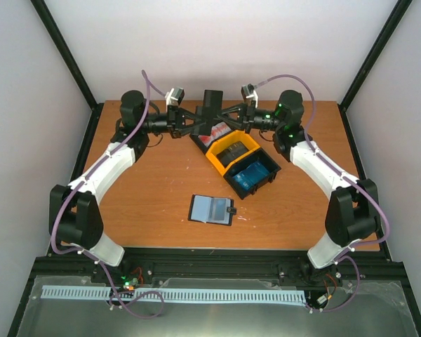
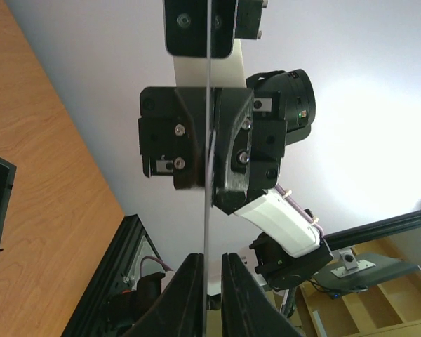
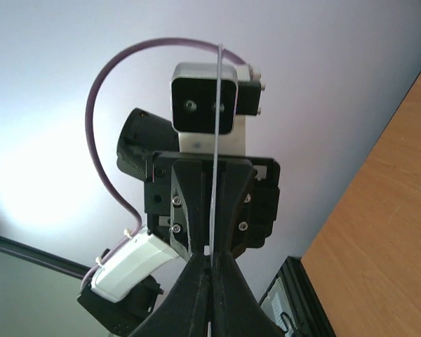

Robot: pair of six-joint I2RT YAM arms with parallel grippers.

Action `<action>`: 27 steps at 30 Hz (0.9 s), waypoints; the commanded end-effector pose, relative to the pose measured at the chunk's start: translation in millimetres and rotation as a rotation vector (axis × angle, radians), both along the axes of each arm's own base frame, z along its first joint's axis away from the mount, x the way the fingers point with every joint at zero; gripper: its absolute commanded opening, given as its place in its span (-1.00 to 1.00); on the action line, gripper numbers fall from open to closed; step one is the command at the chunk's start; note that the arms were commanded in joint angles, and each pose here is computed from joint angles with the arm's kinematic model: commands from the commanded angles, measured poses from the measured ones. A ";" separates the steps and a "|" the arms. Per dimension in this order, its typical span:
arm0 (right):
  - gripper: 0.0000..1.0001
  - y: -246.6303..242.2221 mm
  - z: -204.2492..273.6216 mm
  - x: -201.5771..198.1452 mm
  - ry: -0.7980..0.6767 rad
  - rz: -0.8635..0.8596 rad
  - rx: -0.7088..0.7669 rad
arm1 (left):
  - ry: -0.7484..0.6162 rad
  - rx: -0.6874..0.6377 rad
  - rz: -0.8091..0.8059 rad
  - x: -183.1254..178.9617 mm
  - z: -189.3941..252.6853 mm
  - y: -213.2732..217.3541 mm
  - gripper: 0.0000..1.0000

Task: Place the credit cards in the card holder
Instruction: Pick up the credit card from the storage box.

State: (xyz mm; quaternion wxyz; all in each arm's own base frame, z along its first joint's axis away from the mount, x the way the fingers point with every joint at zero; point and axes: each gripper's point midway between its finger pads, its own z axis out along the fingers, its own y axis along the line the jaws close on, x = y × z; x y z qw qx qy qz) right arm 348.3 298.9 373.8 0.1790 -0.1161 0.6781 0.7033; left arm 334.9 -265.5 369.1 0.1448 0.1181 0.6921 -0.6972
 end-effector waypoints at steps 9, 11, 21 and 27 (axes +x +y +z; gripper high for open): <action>-0.94 -33.1 9.5 9.8 -0.047 -0.152 -0.037 | -0.033 0.003 0.020 -10.9 -1.9 15.6 -0.99; -0.94 -37.4 1.5 12.6 -0.050 -0.191 -0.079 | -0.025 0.027 0.036 -12.6 -11.3 17.0 -0.99; -0.94 -48.5 -82.7 -12.0 0.035 -0.321 -0.367 | -0.005 0.399 0.401 -10.6 -110.8 59.2 -0.99; -0.94 -30.3 -149.4 -68.2 0.113 -0.320 -0.516 | 0.101 0.509 0.509 -44.9 -186.2 75.9 -0.99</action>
